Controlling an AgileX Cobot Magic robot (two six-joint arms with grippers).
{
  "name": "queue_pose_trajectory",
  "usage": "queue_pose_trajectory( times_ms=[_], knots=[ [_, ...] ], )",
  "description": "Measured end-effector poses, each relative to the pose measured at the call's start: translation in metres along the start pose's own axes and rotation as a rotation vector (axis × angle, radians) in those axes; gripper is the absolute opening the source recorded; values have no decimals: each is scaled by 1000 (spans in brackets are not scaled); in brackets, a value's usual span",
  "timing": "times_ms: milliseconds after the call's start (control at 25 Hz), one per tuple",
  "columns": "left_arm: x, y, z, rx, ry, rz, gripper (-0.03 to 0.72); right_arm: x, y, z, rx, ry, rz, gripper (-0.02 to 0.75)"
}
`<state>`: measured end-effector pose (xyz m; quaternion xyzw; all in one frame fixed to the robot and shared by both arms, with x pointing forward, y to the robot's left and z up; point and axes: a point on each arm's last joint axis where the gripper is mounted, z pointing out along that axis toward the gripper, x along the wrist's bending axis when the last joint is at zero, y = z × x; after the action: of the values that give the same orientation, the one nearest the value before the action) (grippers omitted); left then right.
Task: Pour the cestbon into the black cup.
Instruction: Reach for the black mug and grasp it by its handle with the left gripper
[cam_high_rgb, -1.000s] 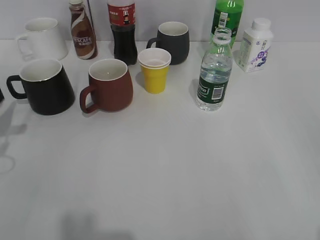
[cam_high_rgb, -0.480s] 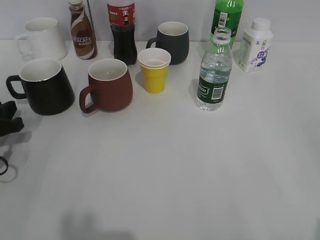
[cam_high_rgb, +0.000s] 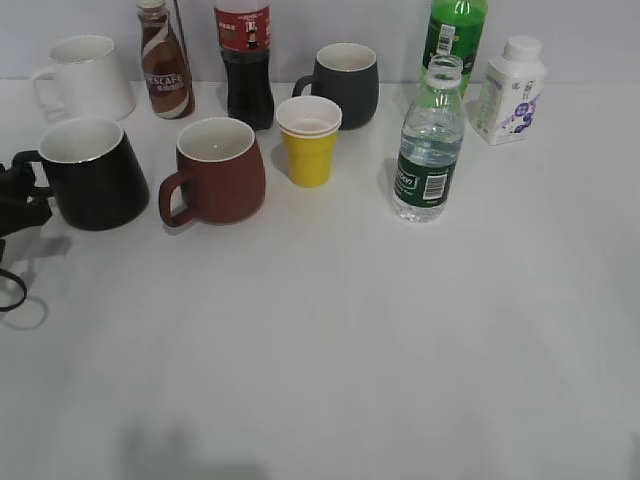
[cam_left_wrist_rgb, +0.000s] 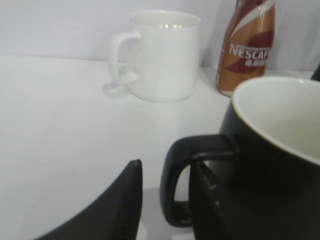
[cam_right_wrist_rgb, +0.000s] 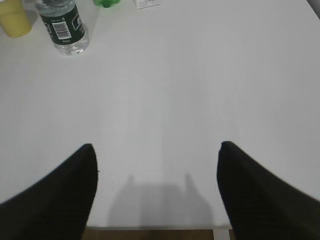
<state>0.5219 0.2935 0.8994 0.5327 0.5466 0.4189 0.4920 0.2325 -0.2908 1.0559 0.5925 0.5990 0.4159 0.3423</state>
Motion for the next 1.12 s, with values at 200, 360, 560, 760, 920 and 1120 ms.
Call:
queue_pose_trajectory(
  times_ms=[200, 360, 560, 760, 920, 1120],
  knots=[
    [0, 3, 9, 2, -2, 3, 246, 0, 0, 0, 0, 0, 0, 555],
    [1, -2, 15, 13, -4, 3, 246, 0, 0, 0, 0, 1, 1, 555],
    [1, -10, 18, 25, -6, 3, 298, 0, 0, 0, 0, 1, 1, 555],
    [1, -9, 18, 16, -7, 3, 330, 0, 0, 0, 0, 1, 1, 555],
    [1, -8, 21, 4, -9, 3, 332, 0, 0, 0, 0, 1, 1, 554],
    [1, -7, 37, -10, -16, 8, 324, 0, 0, 0, 0, 1, 1, 554]
  ],
)
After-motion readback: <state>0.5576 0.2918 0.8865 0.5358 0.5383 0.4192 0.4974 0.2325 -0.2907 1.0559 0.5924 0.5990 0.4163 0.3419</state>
